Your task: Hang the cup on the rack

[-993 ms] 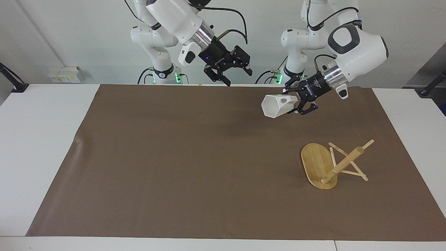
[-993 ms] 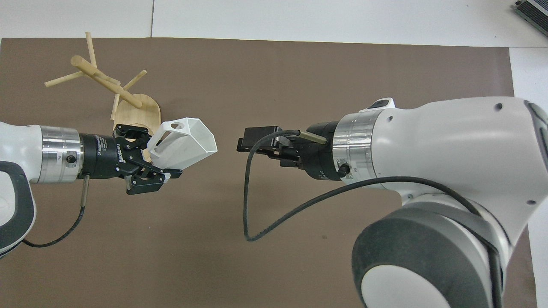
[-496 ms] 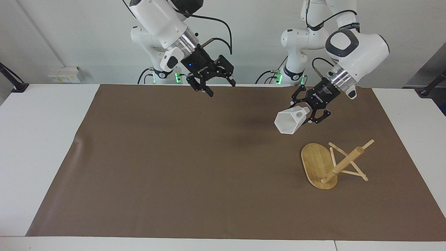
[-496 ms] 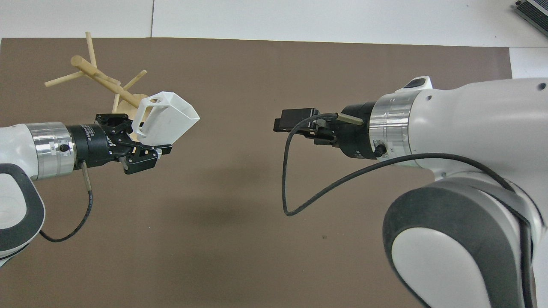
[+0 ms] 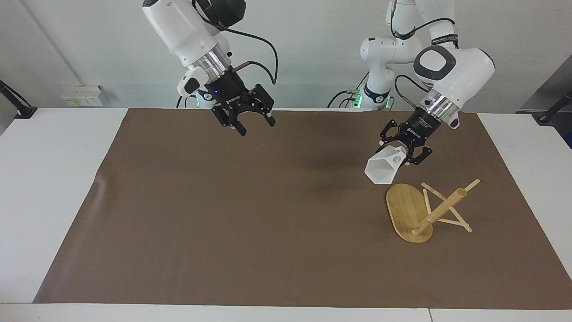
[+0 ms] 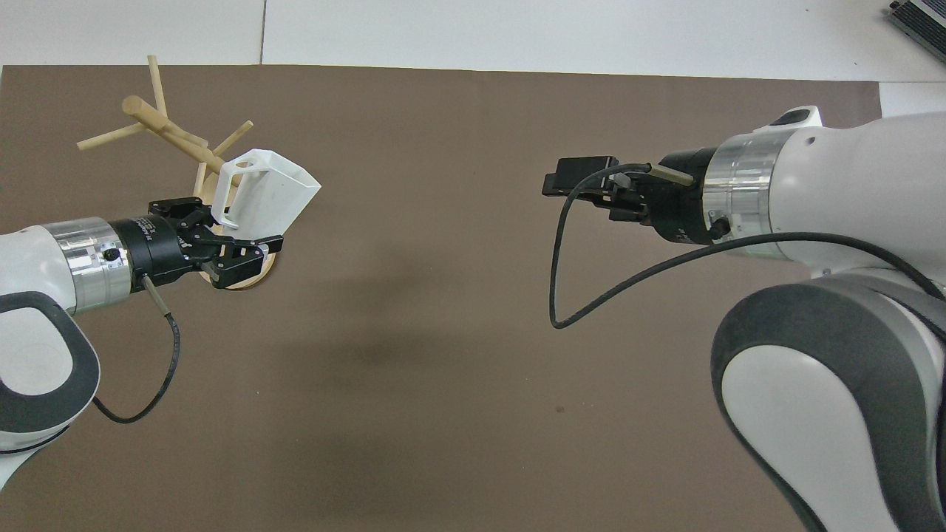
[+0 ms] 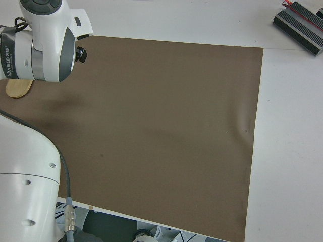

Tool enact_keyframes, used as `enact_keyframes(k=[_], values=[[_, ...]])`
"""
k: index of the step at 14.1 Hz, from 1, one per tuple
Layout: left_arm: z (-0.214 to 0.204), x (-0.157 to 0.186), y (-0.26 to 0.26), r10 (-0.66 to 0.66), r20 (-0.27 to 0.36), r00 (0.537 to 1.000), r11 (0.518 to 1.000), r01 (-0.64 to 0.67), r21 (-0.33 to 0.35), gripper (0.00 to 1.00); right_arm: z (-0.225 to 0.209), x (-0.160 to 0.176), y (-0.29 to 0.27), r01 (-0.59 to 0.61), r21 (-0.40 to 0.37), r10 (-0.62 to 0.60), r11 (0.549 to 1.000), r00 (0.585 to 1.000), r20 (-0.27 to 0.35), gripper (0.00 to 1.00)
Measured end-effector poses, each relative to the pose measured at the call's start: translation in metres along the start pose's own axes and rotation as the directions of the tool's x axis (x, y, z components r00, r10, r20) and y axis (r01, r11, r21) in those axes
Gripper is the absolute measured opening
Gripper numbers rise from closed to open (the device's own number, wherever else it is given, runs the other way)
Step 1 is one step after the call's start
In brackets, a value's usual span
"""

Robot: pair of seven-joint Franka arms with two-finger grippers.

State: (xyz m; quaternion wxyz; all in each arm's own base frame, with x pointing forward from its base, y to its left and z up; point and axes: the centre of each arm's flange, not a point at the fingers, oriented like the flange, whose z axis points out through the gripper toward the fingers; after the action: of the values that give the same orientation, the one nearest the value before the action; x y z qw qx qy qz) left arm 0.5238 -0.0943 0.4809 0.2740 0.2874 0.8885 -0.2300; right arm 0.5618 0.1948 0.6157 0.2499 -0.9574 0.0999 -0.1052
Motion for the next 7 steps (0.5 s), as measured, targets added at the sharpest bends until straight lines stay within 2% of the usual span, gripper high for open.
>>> enact_keyframes(k=[4, 7], values=[[0.006, 0.002, 0.011, -0.024, 0.015, 1.0, 0.999, 0.024, -0.046, 0.72, -0.009, 0.016, 0.028, 0.022, -0.105, -0.028, 0.994, 0.998, -0.052, 1.0], [0.012, 0.004, 0.021, -0.05, 0.027, 0.998, 0.995, 0.052, -0.084, 0.72, -0.018, 0.03, 0.053, 0.103, -0.159, -0.114, 0.982, 0.991, -0.063, 1.0]])
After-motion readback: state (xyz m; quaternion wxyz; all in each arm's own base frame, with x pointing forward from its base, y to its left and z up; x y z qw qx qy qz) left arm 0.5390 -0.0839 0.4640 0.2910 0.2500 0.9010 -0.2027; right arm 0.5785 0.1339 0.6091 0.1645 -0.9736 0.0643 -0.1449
